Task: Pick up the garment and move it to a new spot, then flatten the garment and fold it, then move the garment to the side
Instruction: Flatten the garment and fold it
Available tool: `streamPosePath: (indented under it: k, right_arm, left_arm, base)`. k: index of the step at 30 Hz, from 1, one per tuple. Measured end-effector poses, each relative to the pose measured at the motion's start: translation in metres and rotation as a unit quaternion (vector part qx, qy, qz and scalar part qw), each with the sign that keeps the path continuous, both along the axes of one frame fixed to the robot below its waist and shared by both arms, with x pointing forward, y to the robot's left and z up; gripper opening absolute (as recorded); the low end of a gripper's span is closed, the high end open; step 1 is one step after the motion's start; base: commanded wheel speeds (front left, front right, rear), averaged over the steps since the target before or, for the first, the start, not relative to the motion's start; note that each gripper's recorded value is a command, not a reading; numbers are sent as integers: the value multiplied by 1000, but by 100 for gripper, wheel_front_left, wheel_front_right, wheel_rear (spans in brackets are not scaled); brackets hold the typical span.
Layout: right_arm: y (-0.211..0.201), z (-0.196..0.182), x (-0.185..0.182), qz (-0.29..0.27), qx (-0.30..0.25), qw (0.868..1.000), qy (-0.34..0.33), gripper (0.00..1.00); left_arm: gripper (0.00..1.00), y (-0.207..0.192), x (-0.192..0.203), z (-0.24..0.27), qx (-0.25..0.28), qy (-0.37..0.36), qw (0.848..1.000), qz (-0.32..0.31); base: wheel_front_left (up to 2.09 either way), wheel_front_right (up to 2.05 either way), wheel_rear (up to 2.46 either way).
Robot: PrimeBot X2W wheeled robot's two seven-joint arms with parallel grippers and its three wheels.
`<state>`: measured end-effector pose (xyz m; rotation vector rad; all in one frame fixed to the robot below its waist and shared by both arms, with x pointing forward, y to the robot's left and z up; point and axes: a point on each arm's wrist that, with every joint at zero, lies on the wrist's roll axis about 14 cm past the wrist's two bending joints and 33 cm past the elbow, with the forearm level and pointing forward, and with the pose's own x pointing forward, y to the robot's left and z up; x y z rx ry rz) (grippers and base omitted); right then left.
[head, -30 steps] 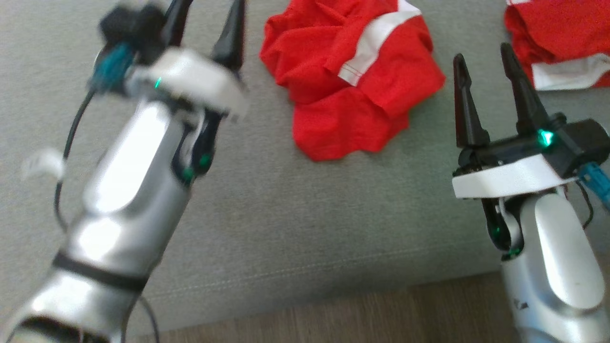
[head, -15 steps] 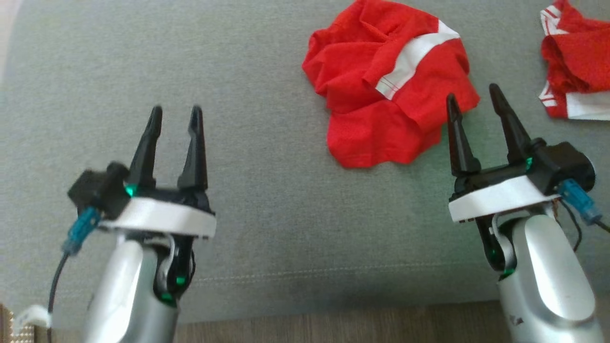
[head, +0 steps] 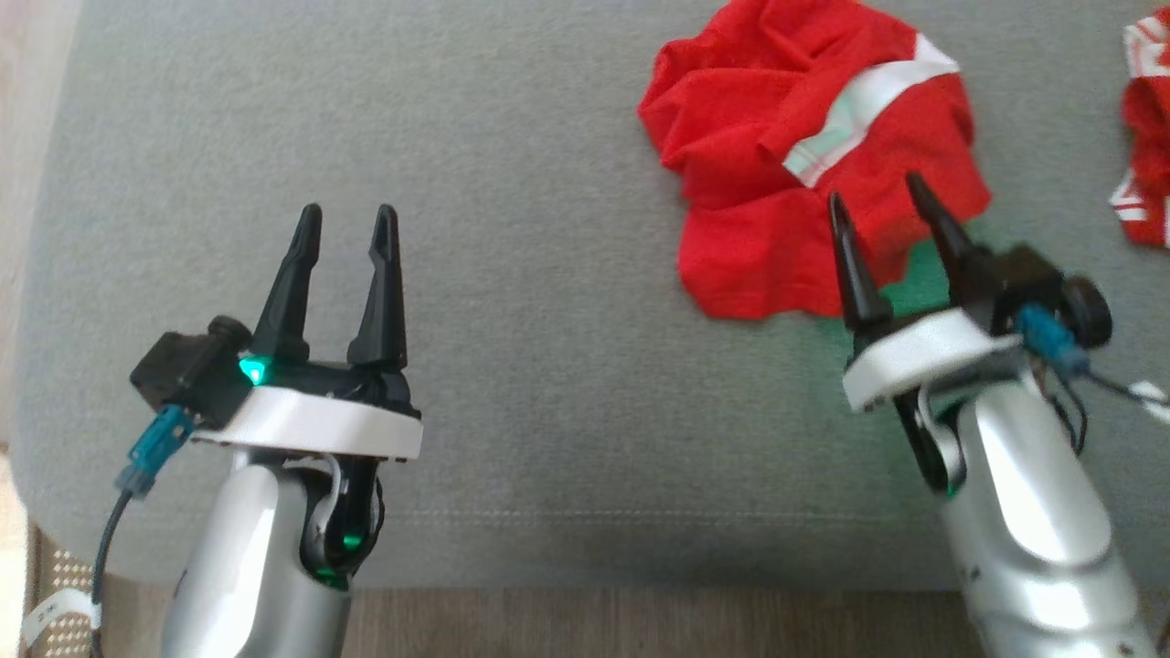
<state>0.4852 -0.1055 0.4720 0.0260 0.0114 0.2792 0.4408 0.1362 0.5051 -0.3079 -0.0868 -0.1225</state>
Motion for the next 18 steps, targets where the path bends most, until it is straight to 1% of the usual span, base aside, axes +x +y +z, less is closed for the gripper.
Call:
streamPosePath:
  k: [4, 9, 14, 17, 18]
  right_arm:
    - [17, -1, 26, 19, -8, 1000, 1, 100]
    - [36, -24, 41, 42, -30, 998, 31, 100]
    - [40, -43, 52, 44, -50, 996, 54, 100]
    - [41, -48, 60, 42, -49, 996, 56, 100]
    - [42, -48, 62, 41, -48, 996, 56, 93]
  left_arm:
    - [100, 8, 1, -5, -2, 8, 1000, 12]
    - [100, 17, -4, -15, -10, 26, 999, 28]
    - [100, 23, -7, -19, -15, 35, 999, 36]
    - [100, 27, -6, -19, -14, 35, 998, 42]
    - [100, 29, -6, -19, -14, 34, 998, 44]
  base:
    - [0, 0, 0]
    - [0, 0, 0]
    - [0, 0, 0]
    - [0, 0, 0]
    - [0, 0, 0]
